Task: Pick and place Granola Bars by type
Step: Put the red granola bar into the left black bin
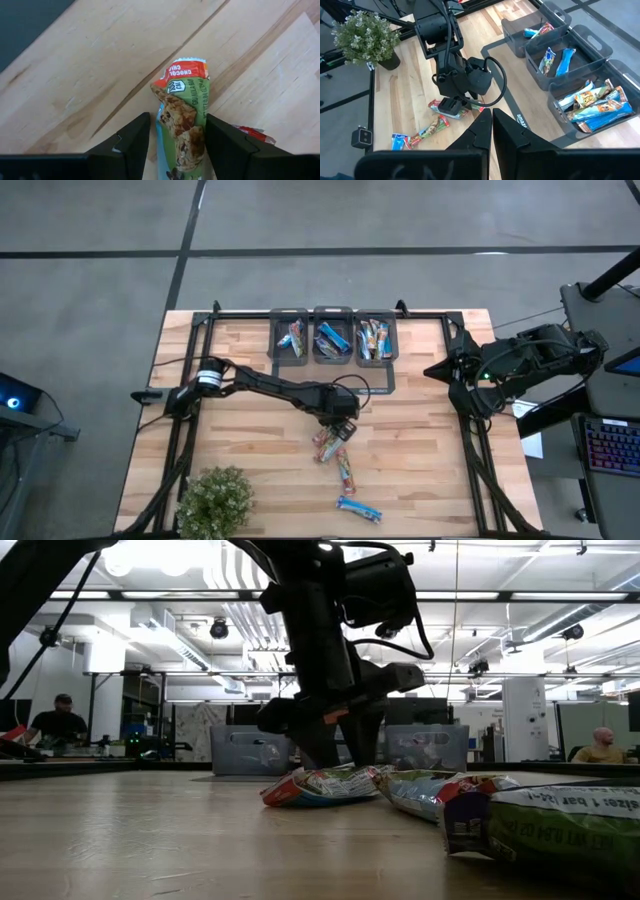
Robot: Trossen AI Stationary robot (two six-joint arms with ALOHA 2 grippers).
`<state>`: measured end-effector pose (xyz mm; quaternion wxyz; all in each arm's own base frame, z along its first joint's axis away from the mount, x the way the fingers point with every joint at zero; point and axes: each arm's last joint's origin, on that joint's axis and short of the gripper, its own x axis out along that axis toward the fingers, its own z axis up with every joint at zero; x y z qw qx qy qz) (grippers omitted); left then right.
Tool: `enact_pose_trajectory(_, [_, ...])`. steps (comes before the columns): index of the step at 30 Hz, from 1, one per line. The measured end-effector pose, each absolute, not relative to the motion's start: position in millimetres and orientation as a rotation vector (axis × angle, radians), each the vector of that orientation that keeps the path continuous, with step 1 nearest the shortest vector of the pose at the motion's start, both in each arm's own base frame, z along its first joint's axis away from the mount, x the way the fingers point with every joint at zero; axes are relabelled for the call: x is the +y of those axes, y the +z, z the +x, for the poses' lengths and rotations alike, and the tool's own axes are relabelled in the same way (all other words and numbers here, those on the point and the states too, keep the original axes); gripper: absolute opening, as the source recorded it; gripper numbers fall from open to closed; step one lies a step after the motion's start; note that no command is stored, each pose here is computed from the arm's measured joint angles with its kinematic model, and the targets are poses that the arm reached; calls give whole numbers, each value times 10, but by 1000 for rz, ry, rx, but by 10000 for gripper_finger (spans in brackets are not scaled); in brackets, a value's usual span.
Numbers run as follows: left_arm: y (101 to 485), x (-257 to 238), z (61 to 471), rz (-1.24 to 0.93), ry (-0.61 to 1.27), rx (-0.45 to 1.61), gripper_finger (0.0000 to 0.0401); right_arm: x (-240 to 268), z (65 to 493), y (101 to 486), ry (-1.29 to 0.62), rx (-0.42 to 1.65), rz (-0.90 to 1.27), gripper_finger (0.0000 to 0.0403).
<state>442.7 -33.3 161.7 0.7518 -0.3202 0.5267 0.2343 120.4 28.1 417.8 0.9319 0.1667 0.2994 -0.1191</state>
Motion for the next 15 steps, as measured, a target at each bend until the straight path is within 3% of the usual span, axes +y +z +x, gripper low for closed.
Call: enact_pose_trajectory(15, [1571,-388,4395,-696,496,1171,165,281,1203,4179,-238,615,323,8])
